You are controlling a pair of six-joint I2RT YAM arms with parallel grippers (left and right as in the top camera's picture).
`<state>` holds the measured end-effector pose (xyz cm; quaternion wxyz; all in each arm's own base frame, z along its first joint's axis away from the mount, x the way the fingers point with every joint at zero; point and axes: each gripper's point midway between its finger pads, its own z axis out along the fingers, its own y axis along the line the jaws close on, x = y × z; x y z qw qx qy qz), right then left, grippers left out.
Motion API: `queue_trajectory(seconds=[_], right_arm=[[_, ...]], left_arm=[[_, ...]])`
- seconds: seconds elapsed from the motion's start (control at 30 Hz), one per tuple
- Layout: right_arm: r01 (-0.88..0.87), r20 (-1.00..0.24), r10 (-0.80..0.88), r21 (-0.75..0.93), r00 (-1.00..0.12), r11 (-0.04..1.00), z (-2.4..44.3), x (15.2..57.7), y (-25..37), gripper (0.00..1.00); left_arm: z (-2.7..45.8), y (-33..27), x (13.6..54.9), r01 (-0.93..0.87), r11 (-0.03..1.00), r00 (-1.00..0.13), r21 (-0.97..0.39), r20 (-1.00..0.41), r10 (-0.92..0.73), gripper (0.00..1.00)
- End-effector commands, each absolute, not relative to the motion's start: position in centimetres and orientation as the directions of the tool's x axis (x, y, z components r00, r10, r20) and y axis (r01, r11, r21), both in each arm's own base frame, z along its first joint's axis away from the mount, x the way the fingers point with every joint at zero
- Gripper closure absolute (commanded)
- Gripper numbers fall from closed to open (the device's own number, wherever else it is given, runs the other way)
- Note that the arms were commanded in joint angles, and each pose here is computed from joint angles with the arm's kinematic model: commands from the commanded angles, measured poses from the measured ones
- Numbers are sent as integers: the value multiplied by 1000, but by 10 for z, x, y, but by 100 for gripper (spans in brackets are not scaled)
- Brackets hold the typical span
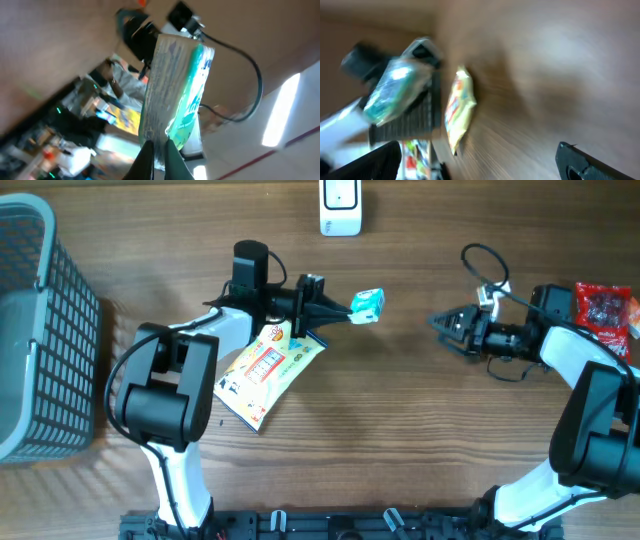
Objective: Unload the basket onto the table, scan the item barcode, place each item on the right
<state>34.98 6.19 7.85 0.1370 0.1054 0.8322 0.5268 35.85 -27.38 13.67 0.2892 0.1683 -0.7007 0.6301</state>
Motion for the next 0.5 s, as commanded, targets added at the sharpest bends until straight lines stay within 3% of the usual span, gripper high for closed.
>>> queue_trajectory(seconds=[0.0,0.2,0.37,0.47], right_arm=[[298,105,413,849,-904,436,54,342,60,0],[330,156,390,840,-908,432,54,337,76,1],[395,91,440,626,-893,672,29,327,38,1],[352,5,413,532,-911,770,52,327,20,1]], left_arm=[[141,-286,356,-345,120,-921,-931,361,146,96],[133,-306,357,-128,127,-983,-984,143,117,96],[116,-317,359,-106,203,-992,-973,118,49,96],[87,-306,366,-130,394,-990,-910,94,-108,97]])
